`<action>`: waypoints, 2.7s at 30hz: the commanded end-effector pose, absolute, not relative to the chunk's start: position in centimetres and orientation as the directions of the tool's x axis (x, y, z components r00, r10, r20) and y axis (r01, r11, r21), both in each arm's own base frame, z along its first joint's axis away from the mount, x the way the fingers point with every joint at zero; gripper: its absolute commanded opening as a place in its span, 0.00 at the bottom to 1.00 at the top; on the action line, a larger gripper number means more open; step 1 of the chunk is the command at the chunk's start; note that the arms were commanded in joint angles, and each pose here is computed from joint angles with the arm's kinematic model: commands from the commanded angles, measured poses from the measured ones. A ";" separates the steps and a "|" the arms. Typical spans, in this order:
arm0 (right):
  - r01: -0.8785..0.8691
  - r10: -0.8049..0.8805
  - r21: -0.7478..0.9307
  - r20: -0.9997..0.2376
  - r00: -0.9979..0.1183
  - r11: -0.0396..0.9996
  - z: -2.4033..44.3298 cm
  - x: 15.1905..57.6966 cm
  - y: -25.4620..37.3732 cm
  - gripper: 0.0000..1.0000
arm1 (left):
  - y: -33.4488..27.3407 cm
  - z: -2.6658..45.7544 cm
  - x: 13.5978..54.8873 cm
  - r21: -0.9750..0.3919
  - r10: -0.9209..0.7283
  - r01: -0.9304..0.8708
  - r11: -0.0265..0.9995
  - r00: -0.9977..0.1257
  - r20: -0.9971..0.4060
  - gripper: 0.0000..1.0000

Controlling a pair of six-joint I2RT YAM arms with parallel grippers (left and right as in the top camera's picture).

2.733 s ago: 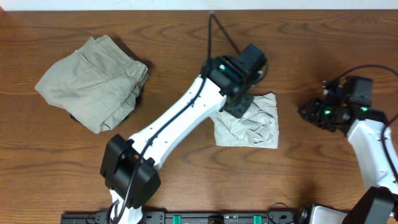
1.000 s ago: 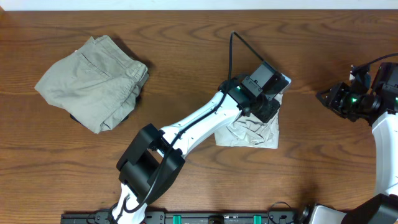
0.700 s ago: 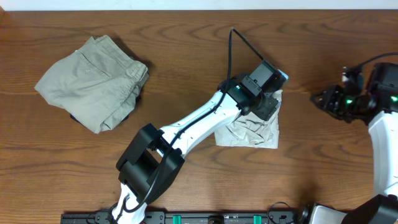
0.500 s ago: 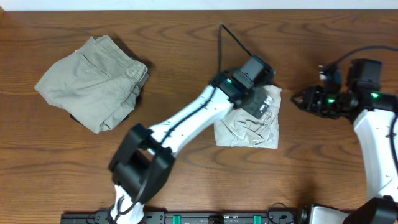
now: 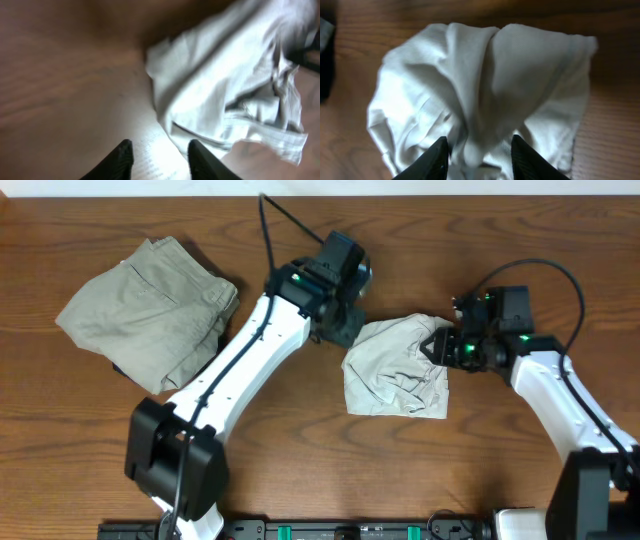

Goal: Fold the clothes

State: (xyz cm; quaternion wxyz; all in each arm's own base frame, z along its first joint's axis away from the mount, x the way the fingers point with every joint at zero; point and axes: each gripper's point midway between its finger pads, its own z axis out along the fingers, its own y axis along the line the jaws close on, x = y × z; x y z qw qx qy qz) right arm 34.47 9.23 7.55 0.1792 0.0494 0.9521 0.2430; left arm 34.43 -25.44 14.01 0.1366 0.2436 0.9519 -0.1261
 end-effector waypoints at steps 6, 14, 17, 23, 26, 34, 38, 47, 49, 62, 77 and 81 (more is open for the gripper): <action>0.070 0.211 0.428 -0.292 -0.933 0.901 5.0 35.2 9.3 0.20 | -26.9 6.1 29.3 -0.329 0.519 0.525 0.785 -0.847 -0.115 0.32; 0.073 0.225 0.309 -0.494 -0.840 0.948 8.2 40.2 4.1 0.01 | -26.7 4.5 28.7 -0.324 0.528 0.528 0.785 -0.844 -0.096 0.32; 0.048 0.216 0.292 -0.578 -0.787 0.955 10.6 42.5 2.5 0.01 | -26.7 4.5 28.7 -0.323 0.536 0.538 0.779 -0.838 -0.101 0.32; -0.036 0.171 0.280 -0.677 -0.716 0.959 12.9 44.6 2.3 0.54 | -26.7 4.5 28.7 -0.323 0.536 0.537 0.779 -0.838 -0.100 0.32; -0.029 0.172 0.286 -0.649 -0.741 0.958 12.3 43.9 2.4 0.69 | -26.7 4.5 28.8 -0.322 0.537 0.538 0.779 -0.838 -0.101 0.32; -0.094 0.158 0.412 -0.535 -0.830 0.906 12.4 40.1 4.7 0.55 | -26.6 4.5 29.0 -0.316 0.536 0.541 0.780 -0.837 -0.110 0.49; -0.112 0.130 0.533 -0.395 -0.910 0.839 12.6 35.8 8.0 0.50 | -27.1 4.6 29.7 -0.316 0.534 0.550 0.774 -0.833 -0.143 0.59; -0.118 -0.049 0.304 -0.227 -0.973 0.945 9.0 30.6 9.5 0.58 | -28.3 5.0 31.4 -0.313 0.525 0.574 0.757 -0.819 -0.232 0.67; -0.108 -0.053 0.250 -0.216 -0.975 0.962 8.6 30.4 8.9 0.59 | -28.4 5.0 31.5 -0.313 0.524 0.575 0.756 -0.818 -0.238 0.67; -0.105 -0.051 0.331 -0.170 -0.984 0.938 5.6 28.3 10.2 0.34 | -28.8 4.7 32.2 -0.312 0.520 0.581 0.752 -0.813 -0.263 0.67; 0.012 0.060 0.149 -0.321 -0.945 0.989 14.5 28.2 3.6 0.05 | -28.7 2.9 31.9 -0.314 0.526 0.570 0.759 -0.822 -0.220 0.67; 0.029 0.060 0.125 -0.254 -0.965 0.992 14.0 26.4 3.2 0.04 | -28.7 2.9 31.9 -0.314 0.526 0.570 0.759 -0.822 -0.220 0.67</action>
